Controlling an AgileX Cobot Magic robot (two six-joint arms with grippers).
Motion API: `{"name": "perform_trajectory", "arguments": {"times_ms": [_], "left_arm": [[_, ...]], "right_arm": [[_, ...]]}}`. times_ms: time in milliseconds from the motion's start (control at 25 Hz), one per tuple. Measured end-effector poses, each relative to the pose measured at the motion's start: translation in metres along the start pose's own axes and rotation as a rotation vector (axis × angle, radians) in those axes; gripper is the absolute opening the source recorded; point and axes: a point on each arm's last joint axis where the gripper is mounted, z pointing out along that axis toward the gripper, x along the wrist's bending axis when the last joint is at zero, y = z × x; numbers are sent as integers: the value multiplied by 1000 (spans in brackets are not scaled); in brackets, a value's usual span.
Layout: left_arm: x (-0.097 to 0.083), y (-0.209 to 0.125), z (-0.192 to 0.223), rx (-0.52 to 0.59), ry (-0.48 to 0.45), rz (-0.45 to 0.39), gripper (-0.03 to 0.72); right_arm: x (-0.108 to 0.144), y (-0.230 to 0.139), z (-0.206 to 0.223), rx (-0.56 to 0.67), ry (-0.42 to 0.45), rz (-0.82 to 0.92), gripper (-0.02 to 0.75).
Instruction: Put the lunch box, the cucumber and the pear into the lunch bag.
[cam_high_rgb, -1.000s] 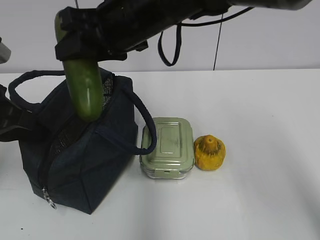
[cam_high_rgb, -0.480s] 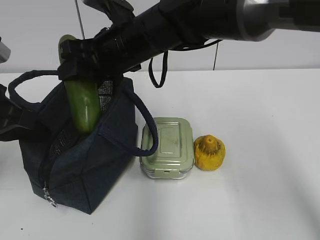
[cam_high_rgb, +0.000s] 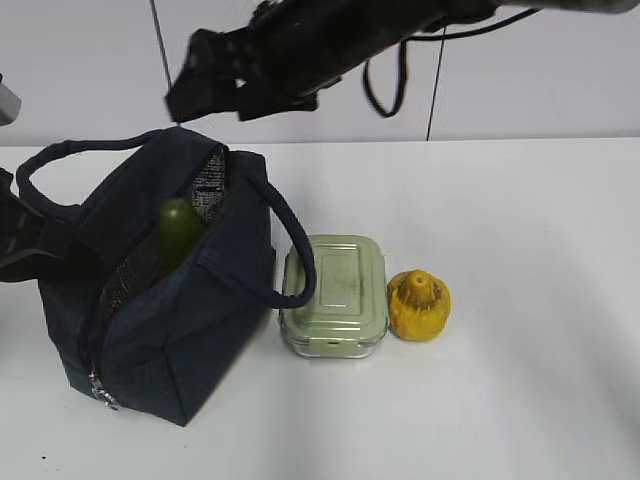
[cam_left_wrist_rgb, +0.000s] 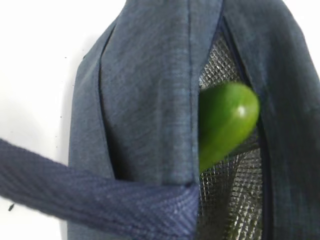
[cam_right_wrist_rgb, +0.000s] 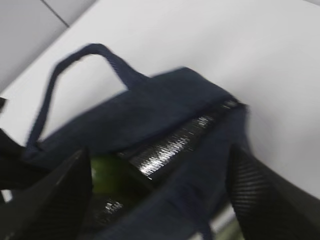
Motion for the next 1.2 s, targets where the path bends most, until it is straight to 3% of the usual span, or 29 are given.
{"name": "perform_trajectory", "arguments": {"times_ms": [160,400,640,920,1120,1200], "left_arm": [[0,0,0,0,0,0,-17],[0,0,0,0,0,0,-18],[0,0,0,0,0,0,-18],[0,0,0,-1,2,1,-18],[0,0,0,-1,2,1,-18],[0,0,0,-1,2,1,-18]], "right_arm": [[-46,-15,-28,172,-180,69,615],[-65,-53,-32,456,-304,101,591],[-75,-87,-16,602,-303,151,587],[-76,-106,-8,664,-292,170,571],[-75,-112,8,674,-288,156,505],[-77,-117,17,691,-289,152,421]]}}
